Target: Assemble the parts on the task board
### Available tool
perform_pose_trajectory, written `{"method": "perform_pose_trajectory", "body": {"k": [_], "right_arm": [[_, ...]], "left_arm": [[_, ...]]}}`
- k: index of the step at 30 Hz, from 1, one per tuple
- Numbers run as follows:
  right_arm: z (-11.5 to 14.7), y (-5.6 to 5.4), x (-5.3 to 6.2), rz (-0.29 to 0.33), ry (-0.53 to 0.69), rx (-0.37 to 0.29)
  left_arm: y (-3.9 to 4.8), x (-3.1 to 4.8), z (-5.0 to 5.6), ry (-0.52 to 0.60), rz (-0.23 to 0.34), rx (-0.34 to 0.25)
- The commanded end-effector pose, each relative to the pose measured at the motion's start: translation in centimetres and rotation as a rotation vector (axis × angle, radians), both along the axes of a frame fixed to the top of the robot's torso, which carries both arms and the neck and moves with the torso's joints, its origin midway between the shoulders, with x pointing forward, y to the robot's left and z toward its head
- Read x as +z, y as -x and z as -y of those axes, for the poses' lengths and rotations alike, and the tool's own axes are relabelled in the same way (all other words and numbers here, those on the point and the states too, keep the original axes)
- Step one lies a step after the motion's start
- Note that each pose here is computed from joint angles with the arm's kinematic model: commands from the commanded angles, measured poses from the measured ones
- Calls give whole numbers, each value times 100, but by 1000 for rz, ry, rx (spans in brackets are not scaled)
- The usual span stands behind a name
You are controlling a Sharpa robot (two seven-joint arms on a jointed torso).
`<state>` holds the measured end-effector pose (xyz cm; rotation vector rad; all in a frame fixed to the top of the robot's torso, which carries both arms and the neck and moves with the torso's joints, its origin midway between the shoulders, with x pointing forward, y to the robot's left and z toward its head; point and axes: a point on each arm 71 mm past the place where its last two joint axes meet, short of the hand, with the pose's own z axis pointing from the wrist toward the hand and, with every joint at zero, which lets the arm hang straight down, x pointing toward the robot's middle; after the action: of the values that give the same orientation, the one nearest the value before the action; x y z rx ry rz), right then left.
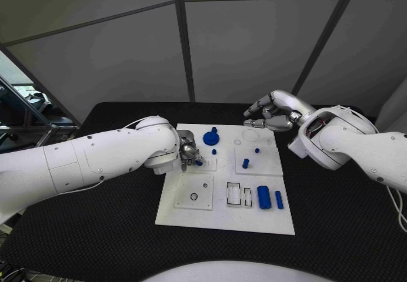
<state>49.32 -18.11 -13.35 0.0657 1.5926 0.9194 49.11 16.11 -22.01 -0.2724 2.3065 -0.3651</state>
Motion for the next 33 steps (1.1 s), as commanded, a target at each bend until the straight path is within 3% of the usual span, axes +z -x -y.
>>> {"method": "perform_pose_trajectory", "body": {"k": [1, 33], "right_arm": [[-6, 2, 23, 12, -3, 4], [-1, -4, 16, 6, 1, 0]], "left_arm": [[10, -24, 9, -22, -22, -8], [-70, -34, 25, -25, -17, 2]]}}
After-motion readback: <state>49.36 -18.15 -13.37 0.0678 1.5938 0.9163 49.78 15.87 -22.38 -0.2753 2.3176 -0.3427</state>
